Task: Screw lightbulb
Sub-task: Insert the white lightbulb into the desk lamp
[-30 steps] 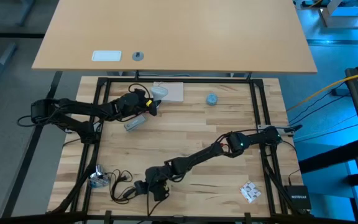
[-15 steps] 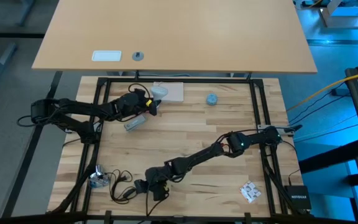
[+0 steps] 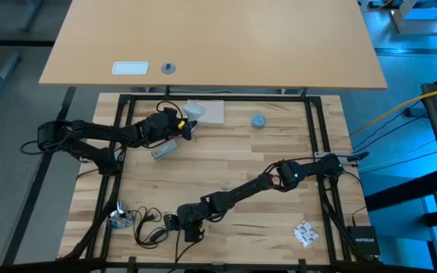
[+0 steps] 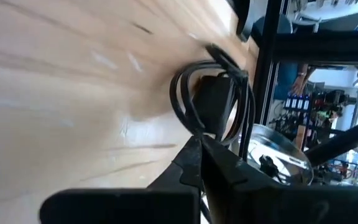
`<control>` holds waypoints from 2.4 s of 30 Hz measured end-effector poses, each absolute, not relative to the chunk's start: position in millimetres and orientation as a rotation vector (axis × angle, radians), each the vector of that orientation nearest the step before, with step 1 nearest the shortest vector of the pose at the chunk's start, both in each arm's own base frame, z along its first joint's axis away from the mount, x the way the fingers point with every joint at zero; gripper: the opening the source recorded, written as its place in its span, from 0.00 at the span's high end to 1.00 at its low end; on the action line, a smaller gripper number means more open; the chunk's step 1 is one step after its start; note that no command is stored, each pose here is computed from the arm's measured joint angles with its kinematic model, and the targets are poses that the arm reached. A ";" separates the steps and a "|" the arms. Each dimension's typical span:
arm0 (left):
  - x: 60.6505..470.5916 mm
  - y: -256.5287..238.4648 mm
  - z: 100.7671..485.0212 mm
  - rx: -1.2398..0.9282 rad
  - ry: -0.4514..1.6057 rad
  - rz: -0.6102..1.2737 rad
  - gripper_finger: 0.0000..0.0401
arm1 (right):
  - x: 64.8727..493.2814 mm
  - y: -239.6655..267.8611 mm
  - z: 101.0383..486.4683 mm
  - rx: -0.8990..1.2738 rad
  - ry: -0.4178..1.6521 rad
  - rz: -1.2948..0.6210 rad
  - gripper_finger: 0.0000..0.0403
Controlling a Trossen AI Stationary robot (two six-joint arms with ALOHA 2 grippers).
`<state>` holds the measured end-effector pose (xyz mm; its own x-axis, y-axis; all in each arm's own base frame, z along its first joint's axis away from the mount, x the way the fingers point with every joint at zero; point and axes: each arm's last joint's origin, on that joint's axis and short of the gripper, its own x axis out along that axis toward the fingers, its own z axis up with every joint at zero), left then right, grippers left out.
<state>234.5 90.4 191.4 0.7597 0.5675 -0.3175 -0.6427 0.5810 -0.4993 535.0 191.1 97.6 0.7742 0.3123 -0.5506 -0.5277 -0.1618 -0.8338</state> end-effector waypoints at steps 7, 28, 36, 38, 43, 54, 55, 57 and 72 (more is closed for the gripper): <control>232.9 90.0 194.2 -0.585 0.139 0.703 0.61 | 541.6 173.5 113.6 -1.395 0.124 0.749 0.99; 186.7 81.2 248.8 -0.456 0.020 0.688 0.61 | 572.9 166.1 148.1 -1.302 -0.050 0.652 0.99; 180.8 78.0 247.9 -0.464 0.062 0.694 0.61 | 576.7 157.9 126.2 -1.326 0.060 0.595 0.94; 181.5 77.4 247.4 -0.464 0.064 0.690 0.61 | 576.3 157.3 119.3 -1.329 0.094 0.603 0.91; 181.5 77.3 246.8 -0.461 0.072 0.691 0.61 | 575.7 156.4 116.4 -1.349 0.159 0.567 0.81; 180.4 76.9 242.5 -0.465 0.117 0.701 0.61 | 572.7 153.3 112.9 -1.514 0.332 0.464 0.66; 180.5 76.9 242.7 -0.465 0.116 0.701 0.61 | 572.1 155.3 113.0 -1.546 0.347 0.445 0.66; 180.5 76.9 242.7 -0.465 0.115 0.701 0.61 | 570.5 160.2 113.7 -1.618 0.373 0.408 0.65; 180.6 77.0 242.8 -0.511 0.098 0.704 0.61 | 560.2 165.4 105.9 -1.754 0.483 0.547 0.65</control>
<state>180.6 77.0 242.8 0.7630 0.5943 -0.2544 -0.6411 0.6452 -0.4155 560.2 165.4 105.9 0.8049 -0.0377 -0.5922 -0.5829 -0.2372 -0.7771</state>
